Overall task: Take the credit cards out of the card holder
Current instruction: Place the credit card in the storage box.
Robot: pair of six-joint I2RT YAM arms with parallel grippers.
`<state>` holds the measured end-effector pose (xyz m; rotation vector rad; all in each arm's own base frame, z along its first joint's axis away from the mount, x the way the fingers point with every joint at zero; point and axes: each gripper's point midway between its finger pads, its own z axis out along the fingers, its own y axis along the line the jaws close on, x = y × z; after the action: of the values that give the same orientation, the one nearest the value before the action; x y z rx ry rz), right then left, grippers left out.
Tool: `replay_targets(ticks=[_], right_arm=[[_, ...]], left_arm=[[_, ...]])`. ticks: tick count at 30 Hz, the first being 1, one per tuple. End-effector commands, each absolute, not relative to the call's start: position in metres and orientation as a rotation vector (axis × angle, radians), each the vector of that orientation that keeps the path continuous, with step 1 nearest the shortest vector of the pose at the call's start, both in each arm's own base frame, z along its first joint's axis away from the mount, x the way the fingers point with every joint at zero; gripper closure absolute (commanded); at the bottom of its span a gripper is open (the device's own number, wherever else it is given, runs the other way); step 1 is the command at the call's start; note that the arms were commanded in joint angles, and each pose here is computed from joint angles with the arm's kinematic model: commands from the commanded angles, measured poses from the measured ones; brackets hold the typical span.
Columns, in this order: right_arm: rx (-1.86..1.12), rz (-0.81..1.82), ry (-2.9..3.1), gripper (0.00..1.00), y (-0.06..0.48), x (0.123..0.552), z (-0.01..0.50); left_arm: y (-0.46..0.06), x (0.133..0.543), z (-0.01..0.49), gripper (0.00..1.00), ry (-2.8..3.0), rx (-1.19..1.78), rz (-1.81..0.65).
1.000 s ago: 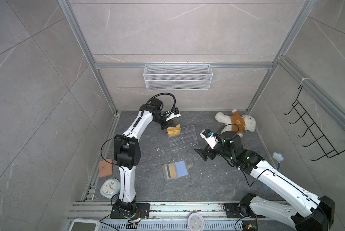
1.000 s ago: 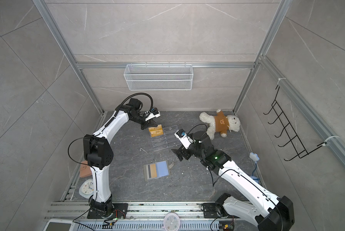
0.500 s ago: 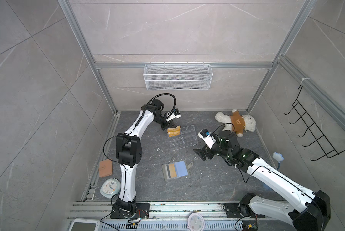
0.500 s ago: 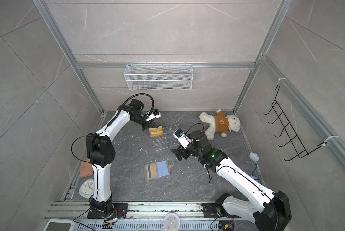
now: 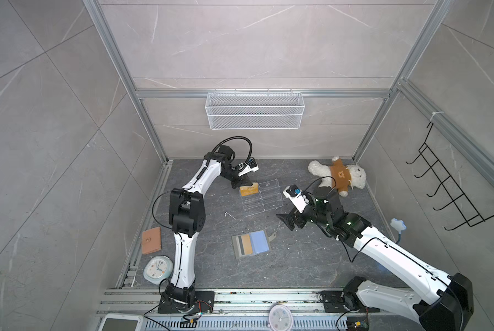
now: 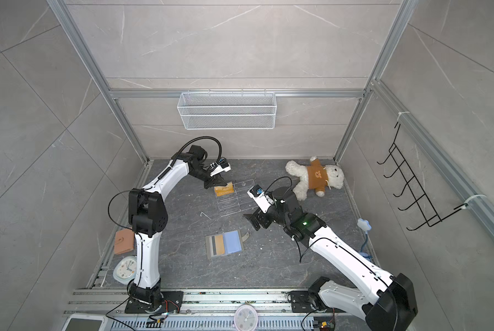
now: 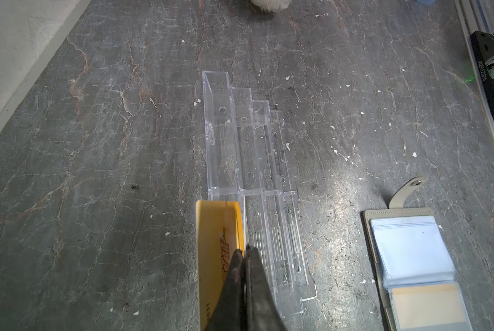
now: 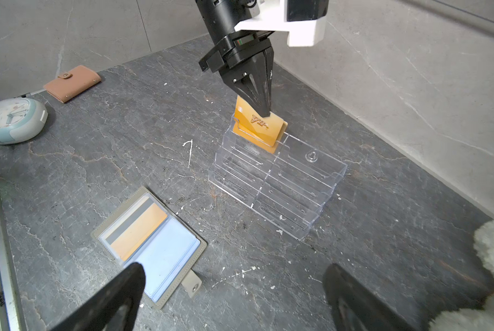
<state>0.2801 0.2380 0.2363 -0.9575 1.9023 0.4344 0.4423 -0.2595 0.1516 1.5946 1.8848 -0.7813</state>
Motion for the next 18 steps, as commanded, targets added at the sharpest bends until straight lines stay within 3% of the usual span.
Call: replay_targets(ticks=[1,18], right_arm=[[-0.966,0.450,1.883,0.00,0.2399,0.2783,0.2371],[-0.967,0.469,1.879,0.00,0.2392,0.2737,0.2398]], left_arm=[[-0.2599,0.4414,0.1603,1.00,1.874,1.566,-0.817],[-0.2586,0.4393,0.1510,1.00,1.923,1.539,-0.843]])
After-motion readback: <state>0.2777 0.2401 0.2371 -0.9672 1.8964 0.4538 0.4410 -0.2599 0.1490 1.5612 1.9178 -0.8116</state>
